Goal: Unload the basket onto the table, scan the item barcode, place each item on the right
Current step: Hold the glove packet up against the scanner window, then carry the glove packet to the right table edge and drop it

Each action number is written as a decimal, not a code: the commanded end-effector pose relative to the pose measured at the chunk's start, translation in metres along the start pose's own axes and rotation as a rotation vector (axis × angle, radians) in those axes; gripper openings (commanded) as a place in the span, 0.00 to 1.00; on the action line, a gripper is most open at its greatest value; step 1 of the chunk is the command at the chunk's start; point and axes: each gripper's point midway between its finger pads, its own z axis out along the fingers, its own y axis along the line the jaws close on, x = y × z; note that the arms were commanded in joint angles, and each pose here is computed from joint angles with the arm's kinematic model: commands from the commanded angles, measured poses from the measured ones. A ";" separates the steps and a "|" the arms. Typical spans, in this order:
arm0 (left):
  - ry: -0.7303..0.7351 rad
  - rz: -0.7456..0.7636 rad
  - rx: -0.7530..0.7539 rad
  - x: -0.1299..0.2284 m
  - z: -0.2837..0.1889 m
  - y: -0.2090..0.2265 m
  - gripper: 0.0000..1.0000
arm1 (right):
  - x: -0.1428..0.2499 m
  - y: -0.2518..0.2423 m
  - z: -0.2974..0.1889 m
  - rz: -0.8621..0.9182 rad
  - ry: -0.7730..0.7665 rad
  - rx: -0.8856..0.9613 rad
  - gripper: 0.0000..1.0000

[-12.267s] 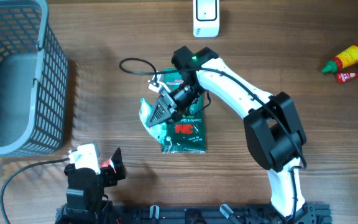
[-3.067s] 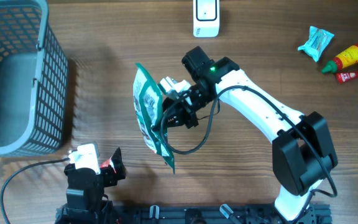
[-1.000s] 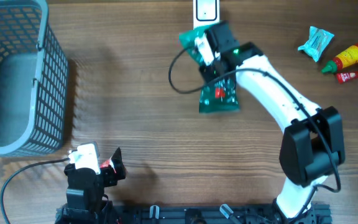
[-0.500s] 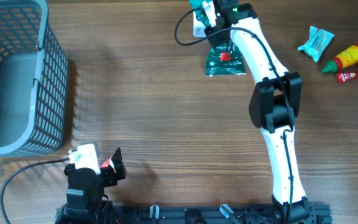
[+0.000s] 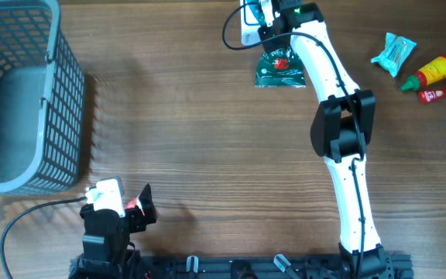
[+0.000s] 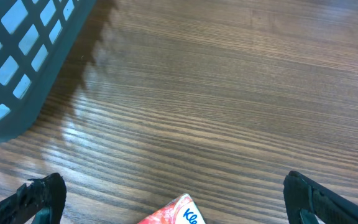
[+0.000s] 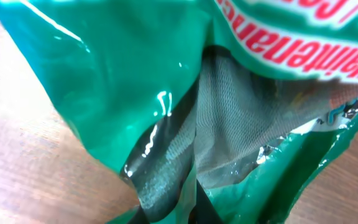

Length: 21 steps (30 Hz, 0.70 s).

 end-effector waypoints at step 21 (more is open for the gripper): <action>-0.001 -0.010 0.003 0.000 0.000 0.000 1.00 | 0.219 -0.219 -0.083 0.571 0.497 0.094 0.04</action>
